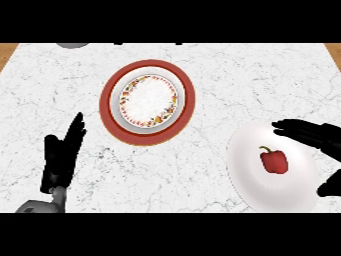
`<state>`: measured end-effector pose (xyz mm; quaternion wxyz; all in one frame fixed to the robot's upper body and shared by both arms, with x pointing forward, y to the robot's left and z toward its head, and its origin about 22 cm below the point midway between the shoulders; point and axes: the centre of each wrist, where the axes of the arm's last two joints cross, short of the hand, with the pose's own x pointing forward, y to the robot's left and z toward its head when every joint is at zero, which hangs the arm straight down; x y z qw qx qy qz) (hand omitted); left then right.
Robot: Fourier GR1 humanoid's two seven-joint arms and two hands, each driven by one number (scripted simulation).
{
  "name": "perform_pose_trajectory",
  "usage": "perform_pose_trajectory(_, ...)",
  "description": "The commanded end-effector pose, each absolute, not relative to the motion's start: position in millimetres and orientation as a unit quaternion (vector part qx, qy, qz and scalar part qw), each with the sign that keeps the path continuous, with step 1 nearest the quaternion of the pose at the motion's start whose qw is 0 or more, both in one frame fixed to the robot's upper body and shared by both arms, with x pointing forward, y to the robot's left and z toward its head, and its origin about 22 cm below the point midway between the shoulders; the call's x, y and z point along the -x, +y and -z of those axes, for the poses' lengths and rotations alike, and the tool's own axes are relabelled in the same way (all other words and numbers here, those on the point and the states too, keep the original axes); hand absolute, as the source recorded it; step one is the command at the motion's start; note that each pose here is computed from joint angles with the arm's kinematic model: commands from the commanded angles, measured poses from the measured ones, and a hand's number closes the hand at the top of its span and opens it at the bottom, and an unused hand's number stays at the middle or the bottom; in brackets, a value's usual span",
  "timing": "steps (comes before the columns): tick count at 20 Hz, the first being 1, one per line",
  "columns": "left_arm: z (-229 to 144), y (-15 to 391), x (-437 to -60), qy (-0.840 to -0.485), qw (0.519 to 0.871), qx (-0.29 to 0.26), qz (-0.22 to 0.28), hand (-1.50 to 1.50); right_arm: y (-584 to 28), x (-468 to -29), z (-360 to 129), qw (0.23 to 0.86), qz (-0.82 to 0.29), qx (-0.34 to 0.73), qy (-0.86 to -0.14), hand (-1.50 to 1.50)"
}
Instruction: Pick the bell pepper from the plate and place it in the plate
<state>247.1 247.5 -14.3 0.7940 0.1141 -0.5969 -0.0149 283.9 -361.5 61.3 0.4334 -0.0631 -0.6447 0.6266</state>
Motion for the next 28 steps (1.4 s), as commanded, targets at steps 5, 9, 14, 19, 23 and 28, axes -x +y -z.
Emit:
perform_pose_trajectory(5, -4.9, 260.2, -247.3, -0.594, 0.795, -0.117, 0.017, 0.00, -347.4, -293.2, -50.6, 0.445, -0.652, 0.069, -0.610, -1.50)
perform_pose_trajectory(9, -0.8, 248.4, -255.1, -0.595, 0.796, -0.111, 0.018, 0.00, -345.7, -308.6, -41.3, 0.441, -0.660, 0.065, -0.605, -1.50)
perform_pose_trajectory(14, 9.0, 252.5, -251.8, -0.599, 0.792, -0.120, 0.013, 0.00, -349.6, -286.1, -32.7, 0.446, -0.663, 0.062, -0.599, -1.50)
perform_pose_trajectory(19, 3.2, 244.6, -254.0, -0.600, 0.792, -0.114, 0.016, 0.00, -325.4, -311.1, -27.2, 0.443, -0.667, 0.063, -0.596, -1.50)
perform_pose_trajectory(23, 19.7, 239.6, -244.5, -0.595, 0.796, -0.107, 0.030, 0.00, -339.5, -303.3, -20.5, 0.450, -0.661, 0.063, -0.598, -1.50)
perform_pose_trajectory(28, 28.8, 253.9, -247.6, -0.599, 0.793, -0.110, 0.024, 0.00, -328.4, -314.8, 9.9, 0.447, -0.678, 0.067, -0.579, -1.50)
